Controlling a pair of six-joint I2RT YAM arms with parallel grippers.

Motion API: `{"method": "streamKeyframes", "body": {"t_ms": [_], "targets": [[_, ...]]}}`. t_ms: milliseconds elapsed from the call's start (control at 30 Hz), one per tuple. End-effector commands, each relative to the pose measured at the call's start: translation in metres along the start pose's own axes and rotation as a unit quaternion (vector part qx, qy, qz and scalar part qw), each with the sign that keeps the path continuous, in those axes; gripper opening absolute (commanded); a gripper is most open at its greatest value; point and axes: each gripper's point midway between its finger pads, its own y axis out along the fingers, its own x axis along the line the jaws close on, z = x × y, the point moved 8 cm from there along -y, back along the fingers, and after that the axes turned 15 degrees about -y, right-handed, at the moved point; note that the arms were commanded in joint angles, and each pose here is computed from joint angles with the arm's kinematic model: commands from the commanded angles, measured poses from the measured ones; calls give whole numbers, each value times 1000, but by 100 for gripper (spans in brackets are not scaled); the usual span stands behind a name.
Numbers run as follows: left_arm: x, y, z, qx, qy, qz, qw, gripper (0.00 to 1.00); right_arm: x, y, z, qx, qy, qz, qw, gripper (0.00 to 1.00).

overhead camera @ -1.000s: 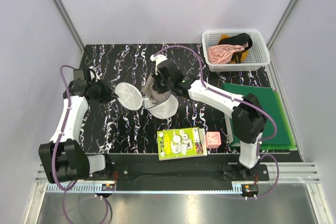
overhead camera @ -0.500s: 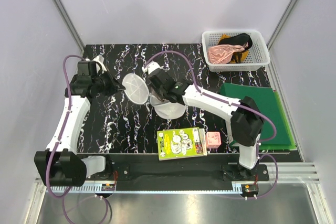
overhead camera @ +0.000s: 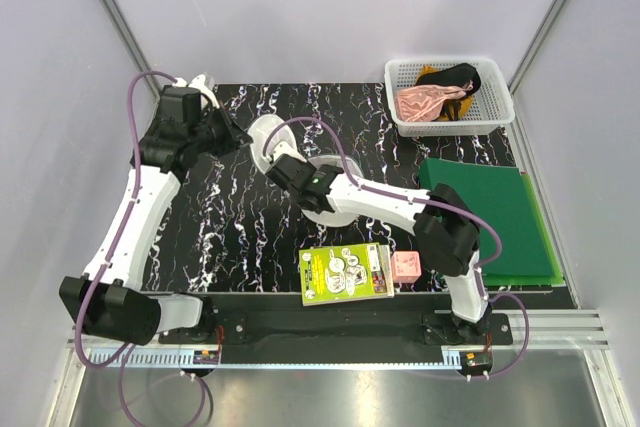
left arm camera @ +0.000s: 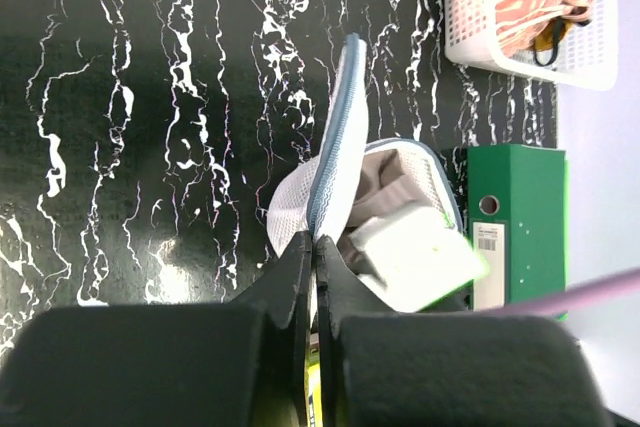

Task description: Place the bra in the laundry bag and zip it closed

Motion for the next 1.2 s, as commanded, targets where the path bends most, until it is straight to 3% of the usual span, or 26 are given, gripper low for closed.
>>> {"method": "streamKeyframes", "body": {"t_ms": [0, 67, 100, 167, 300, 667, 800, 867, 1000, 1167], "targets": [[-10, 7, -10, -37, 10, 7, 999, 0, 3, 4, -4, 14, 29, 10, 999, 4], [-8, 9, -10, -39, 11, 5, 999, 0, 6, -1, -6, 4, 40, -24, 999, 15], [-7, 11, -9, -36, 11, 4, 999, 0, 8, -2, -6, 3, 45, -33, 998, 25], [-6, 12, -7, -32, 12, 5, 999, 0, 8, -7, -6, -1, 49, -51, 998, 32], [-3, 12, -5, -30, 14, 2, 999, 0, 1, -17, -3, 1, 65, -68, 996, 56], [0, 6, 2, -10, 21, 4, 1000, 0, -35, -91, -1, -60, 119, -191, 973, 94], [-1, 3, 1, -8, 26, -2, 1000, 0, -43, -104, 15, -49, 154, -220, 962, 100], [-2, 3, 1, -6, 28, -2, 1000, 0, -59, -106, 23, -43, 211, -223, 951, 100], [-8, -1, -2, -4, 26, 6, 1000, 0, -105, -71, 59, -10, 336, -209, 918, 97], [-14, 0, -1, 10, 24, 17, 1000, 0, -118, -45, 71, -9, 370, -233, 899, 96]]}}
